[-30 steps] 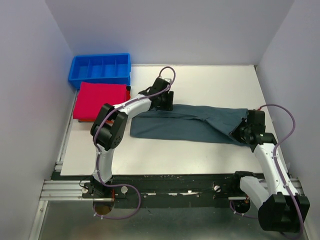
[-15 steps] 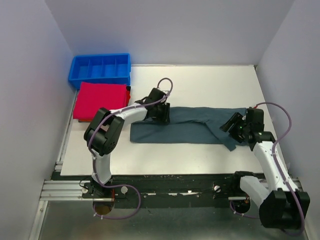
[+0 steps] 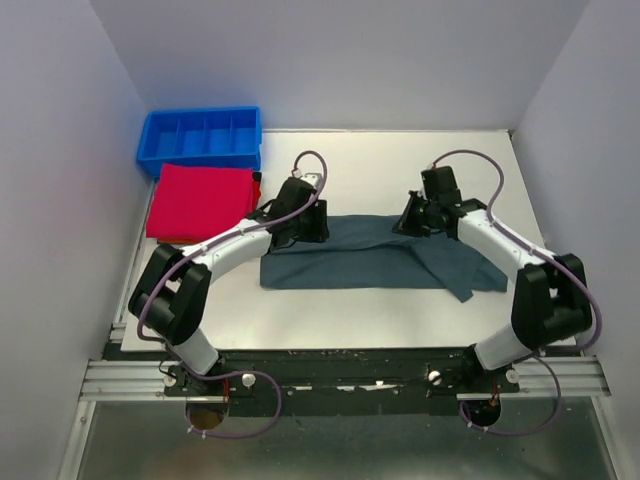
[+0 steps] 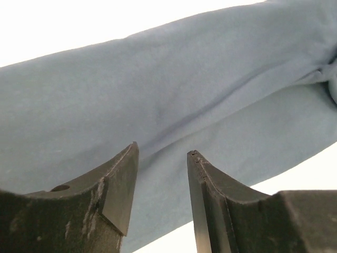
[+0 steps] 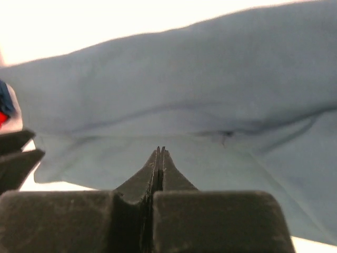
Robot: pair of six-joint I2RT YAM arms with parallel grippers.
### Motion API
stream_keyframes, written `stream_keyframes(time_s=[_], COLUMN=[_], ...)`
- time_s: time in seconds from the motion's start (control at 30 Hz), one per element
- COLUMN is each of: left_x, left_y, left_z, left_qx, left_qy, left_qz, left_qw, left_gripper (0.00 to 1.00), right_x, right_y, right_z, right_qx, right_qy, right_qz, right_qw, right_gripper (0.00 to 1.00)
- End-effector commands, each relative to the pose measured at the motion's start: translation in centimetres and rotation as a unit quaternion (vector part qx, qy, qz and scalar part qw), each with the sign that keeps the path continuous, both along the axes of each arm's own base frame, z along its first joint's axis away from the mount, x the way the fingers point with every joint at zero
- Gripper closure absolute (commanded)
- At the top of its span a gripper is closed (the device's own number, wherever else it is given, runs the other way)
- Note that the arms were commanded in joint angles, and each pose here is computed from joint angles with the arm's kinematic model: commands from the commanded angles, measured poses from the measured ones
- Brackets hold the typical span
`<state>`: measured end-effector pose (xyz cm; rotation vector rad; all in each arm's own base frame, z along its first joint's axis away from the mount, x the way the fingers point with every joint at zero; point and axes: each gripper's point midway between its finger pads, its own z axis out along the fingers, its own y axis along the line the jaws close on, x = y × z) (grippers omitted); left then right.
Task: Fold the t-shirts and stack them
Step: Fold the other side of the tshirt into a rectangle
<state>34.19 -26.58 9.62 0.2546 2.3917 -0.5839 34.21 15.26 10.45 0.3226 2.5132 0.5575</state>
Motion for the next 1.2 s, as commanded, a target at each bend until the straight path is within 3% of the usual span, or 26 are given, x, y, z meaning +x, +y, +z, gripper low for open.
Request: stream_keyframes(time_s=[0.0, 0.13, 0.33, 0.5, 0.67, 0.73, 0.9, 1.1, 1.17], left_x=[1.5, 0.9, -0.1, 0.7, 2.0, 2.0, 1.3, 0.3, 0.4], left_y=[4.8, 7.2, 10.0, 10.5, 10.4, 9.9, 5.7, -4.2, -7.4], left_z=[-1.1, -3.1, -5.8, -5.3, -0.5, 1.1, 2.5, 2.7, 2.7], left_qx=[0.013, -0.012, 0.016, 0.017, 0.016, 0.031, 0.036, -0.031, -0.042], left_qy=[0.0, 0.04, 0.07, 0.066, -0.005, -0.025, -0.038, -0.038, -0.035], left_qz=[0.108, 0.146, 0.18, 0.189, 0.196, 0.192, 0.137, 0.023, -0.007], left_qw=[0.994, 0.988, 0.981, 0.98, 0.98, 0.981, 0.989, 0.998, 0.998], left_gripper=[0.46, 0.51, 0.51, 0.51, 0.46, 0.43, 0.42, 0.42, 0.43], right_x=[3.0, 2.8, -0.1, -0.1, 0.2, -0.1, -1.2, -1.3, -0.9], right_y=[1.0, 1.1, 1.1, 1.2, -0.8, -2.1, -6.3, -9.7, -10.3], right_z=[-1.6, -4.8, -7.7, -4.8, -0.1, 0.8, 0.8, -1.3, -2.0], right_qx=[-0.016, -0.033, -0.024, -0.014, -0.054, -0.078, -0.114, -0.143, -0.148], right_qy=[0.009, 0.048, 0.076, 0.043, -0.002, -0.015, -0.027, -0.008, 0.002], right_qz=[-0.007, -0.009, -0.011, -0.004, -0.023, -0.037, -0.087, -0.121, -0.125], right_qw=[1.0, 0.998, 0.997, 0.999, 0.998, 0.996, 0.989, 0.982, 0.981], right_gripper=[0.99, 0.99, 0.99, 0.99, 0.99, 0.95, 0.76, 0.57, 0.56])
